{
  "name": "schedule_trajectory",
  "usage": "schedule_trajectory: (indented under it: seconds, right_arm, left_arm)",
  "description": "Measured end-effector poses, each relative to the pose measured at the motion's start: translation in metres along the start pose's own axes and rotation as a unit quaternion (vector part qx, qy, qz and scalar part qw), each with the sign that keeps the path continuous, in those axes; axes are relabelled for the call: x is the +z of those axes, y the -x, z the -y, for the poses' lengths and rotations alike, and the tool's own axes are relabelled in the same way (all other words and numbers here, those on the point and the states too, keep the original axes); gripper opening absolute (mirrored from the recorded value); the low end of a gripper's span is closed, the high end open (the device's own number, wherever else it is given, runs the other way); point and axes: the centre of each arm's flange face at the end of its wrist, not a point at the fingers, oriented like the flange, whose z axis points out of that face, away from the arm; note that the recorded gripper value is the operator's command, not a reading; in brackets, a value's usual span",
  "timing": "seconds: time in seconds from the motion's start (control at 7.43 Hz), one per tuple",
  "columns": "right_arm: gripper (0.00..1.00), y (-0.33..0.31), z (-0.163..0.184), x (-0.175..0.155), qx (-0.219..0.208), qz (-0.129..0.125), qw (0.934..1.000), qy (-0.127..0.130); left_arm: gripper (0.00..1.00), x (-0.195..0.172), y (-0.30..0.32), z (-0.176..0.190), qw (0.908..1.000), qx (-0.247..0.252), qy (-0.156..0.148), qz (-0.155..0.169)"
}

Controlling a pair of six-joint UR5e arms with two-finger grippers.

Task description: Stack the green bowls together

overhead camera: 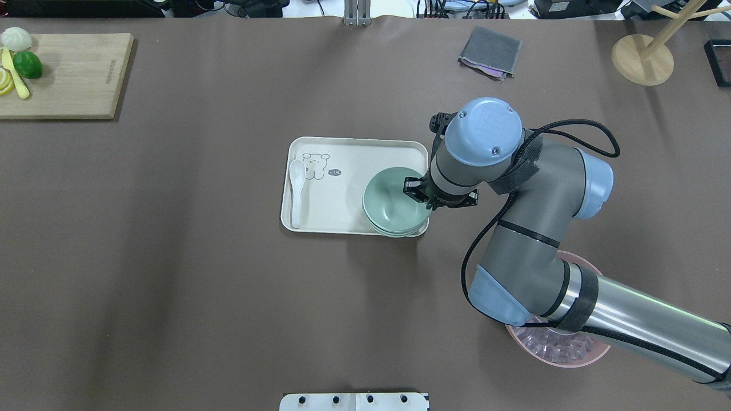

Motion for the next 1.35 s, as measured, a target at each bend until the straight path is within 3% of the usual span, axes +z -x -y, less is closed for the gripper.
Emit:
schedule_trajectory:
  seconds: [1.35]
  right_arm:
    - [0.00, 0.0030, -0.0043, 0.0051, -0.001, -0.005, 0.9999, -0.010]
  left_arm:
    - [0.99, -0.0018, -0.0039, -0.0079, 1.0000, 0.000, 0.000, 0.000]
